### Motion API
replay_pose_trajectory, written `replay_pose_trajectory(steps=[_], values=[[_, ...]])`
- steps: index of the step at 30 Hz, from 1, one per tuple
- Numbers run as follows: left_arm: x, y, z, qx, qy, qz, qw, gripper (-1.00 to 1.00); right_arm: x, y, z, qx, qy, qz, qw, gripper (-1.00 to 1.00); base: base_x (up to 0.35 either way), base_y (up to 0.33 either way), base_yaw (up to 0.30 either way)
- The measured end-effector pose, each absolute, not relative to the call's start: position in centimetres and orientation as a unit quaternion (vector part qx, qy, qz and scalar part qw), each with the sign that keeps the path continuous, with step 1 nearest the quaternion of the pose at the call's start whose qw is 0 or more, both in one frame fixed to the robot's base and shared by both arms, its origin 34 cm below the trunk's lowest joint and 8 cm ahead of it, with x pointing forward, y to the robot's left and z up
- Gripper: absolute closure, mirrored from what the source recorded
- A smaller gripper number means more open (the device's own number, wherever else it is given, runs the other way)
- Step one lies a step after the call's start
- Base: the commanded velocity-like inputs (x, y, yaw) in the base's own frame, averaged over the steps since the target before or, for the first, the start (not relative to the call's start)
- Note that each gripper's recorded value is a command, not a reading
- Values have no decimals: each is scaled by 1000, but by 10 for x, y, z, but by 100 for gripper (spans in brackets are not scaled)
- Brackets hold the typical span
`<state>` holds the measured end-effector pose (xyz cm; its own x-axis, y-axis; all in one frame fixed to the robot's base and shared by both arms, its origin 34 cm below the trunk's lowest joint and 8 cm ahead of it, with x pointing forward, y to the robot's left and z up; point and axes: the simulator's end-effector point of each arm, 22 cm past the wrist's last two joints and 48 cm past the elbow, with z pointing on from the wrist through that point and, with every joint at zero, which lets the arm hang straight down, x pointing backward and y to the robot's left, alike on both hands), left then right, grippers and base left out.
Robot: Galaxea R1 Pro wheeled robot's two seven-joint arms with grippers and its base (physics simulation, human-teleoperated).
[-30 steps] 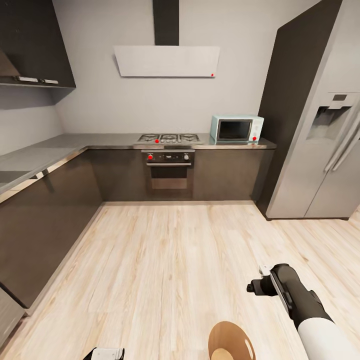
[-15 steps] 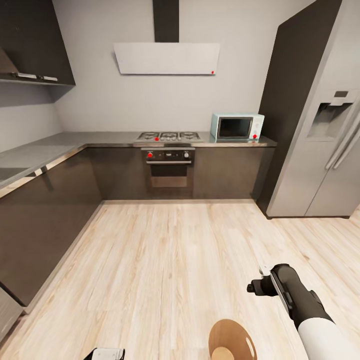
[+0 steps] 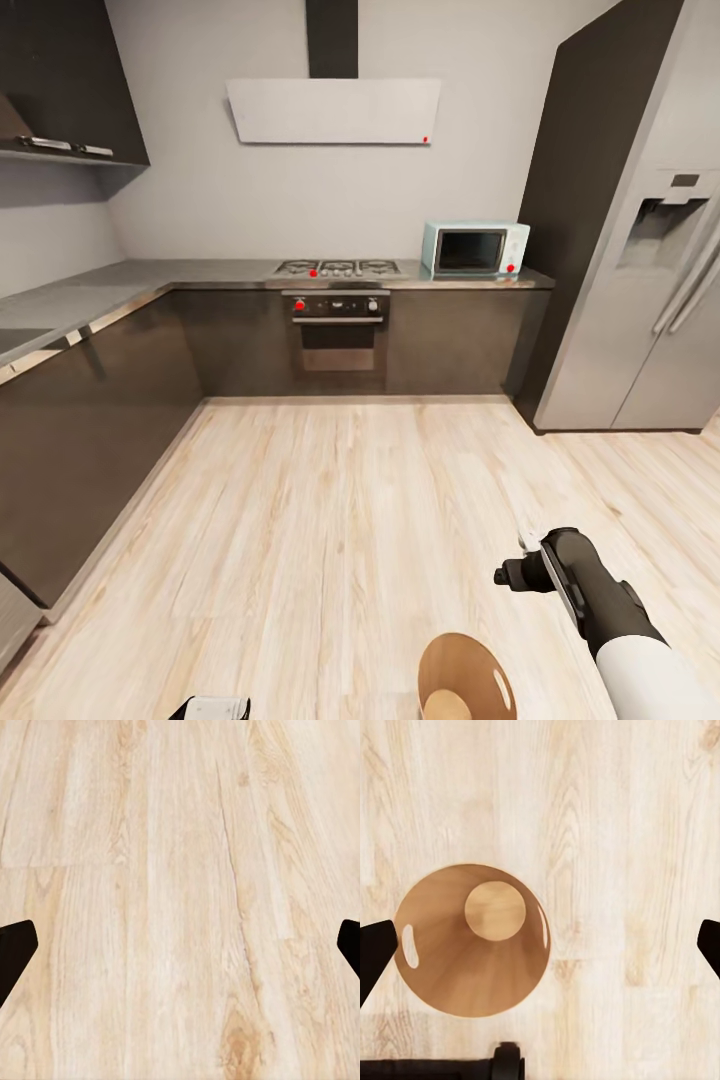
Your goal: Put the three can of soda from the living room inside the tash can in the kitchen.
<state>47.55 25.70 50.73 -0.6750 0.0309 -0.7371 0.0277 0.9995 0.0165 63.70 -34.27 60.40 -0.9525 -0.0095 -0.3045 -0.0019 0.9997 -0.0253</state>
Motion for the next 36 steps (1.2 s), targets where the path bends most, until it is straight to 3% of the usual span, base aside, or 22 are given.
replay_pose_trajectory(steps=[36], values=[[467, 257, 437, 18, 915, 2, 403, -100, 628, -343, 534, -3, 988, -13, 155, -100, 0, 0, 0]])
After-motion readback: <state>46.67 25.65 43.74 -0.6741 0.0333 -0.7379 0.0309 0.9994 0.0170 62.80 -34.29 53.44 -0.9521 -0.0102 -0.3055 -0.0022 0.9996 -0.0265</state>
